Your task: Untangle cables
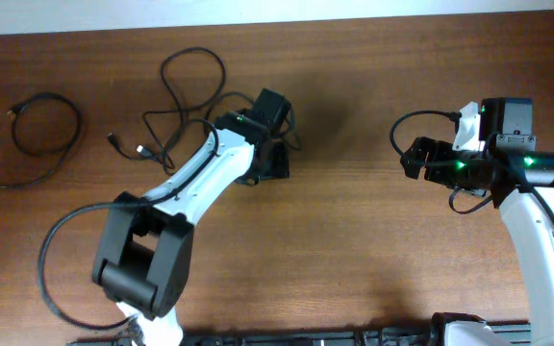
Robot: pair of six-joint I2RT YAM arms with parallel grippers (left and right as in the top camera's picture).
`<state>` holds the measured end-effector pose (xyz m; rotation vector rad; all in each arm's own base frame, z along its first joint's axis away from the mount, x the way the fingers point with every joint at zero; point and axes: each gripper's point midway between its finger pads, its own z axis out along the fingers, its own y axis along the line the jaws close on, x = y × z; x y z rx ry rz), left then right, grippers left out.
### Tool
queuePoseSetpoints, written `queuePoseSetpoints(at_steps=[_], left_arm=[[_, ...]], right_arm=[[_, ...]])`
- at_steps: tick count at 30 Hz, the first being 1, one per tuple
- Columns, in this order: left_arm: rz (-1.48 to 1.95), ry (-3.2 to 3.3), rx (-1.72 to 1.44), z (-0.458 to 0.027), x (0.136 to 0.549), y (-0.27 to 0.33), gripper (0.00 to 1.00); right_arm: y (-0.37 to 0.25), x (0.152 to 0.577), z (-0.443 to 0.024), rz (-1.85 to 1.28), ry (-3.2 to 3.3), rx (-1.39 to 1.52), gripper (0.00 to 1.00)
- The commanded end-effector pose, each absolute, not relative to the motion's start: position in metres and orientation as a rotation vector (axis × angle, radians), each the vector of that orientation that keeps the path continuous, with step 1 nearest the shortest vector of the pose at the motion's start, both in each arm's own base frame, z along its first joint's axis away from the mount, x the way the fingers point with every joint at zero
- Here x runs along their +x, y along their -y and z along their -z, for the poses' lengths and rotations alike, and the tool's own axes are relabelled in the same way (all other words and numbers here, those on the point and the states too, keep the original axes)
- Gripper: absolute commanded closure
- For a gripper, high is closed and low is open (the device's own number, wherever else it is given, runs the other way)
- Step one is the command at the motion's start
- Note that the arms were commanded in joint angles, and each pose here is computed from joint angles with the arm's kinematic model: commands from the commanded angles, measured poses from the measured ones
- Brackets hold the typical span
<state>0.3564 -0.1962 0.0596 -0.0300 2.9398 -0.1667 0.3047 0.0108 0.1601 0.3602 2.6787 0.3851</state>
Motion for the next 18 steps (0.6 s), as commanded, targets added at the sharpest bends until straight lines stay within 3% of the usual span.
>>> queuePoseSetpoints(at_steps=[1, 5, 11, 12, 13, 14, 15, 17, 18], left_arm=[[0.28, -2.779, 0.008, -0.116, 0.374, 0.206, 0.0], [0.121, -2.665, 0.176, -0.122, 0.397, 0.195, 0.01], [0.101, -2.593, 0.035, -0.118, 0.421, 0.195, 0.04], [0.092, -2.59, 0.068, -0.116, 0.422, 0.196, 0.34], [0.079, -2.589, 0.106, -0.113, 0.424, 0.196, 0.51], [0.069, -2.584, 0.148, -0.111, 0.426, 0.197, 0.55], [0.056, -2.585, 0.182, -0.105, 0.429, 0.198, 0.51], [0.044, -2.6, 0.185, -0.095, 0.431, 0.197, 0.05], [0.036, -2.613, 0.186, -0.087, 0.431, 0.196, 0.03]], right_arm=[[-0.008, 0.305, -0.161, -0.37, -2.673, 0.371, 0.01], [-0.008, 0.307, -0.159, -0.37, -2.678, 0.372, 0.01], [-0.008, 0.309, -0.142, -0.376, -2.737, 0.391, 0.01], [-0.008, 0.309, -0.139, -0.379, -2.748, 0.394, 0.01], [-0.009, 0.309, -0.136, -0.38, -2.756, 0.397, 0.01], [-0.008, 0.309, -0.134, -0.38, -2.764, 0.4, 0.01], [-0.008, 0.309, -0.131, -0.381, -2.773, 0.403, 0.01], [-0.008, 0.309, -0.128, -0.381, -2.783, 0.407, 0.01], [-0.008, 0.31, -0.127, -0.381, -2.787, 0.408, 0.01]])
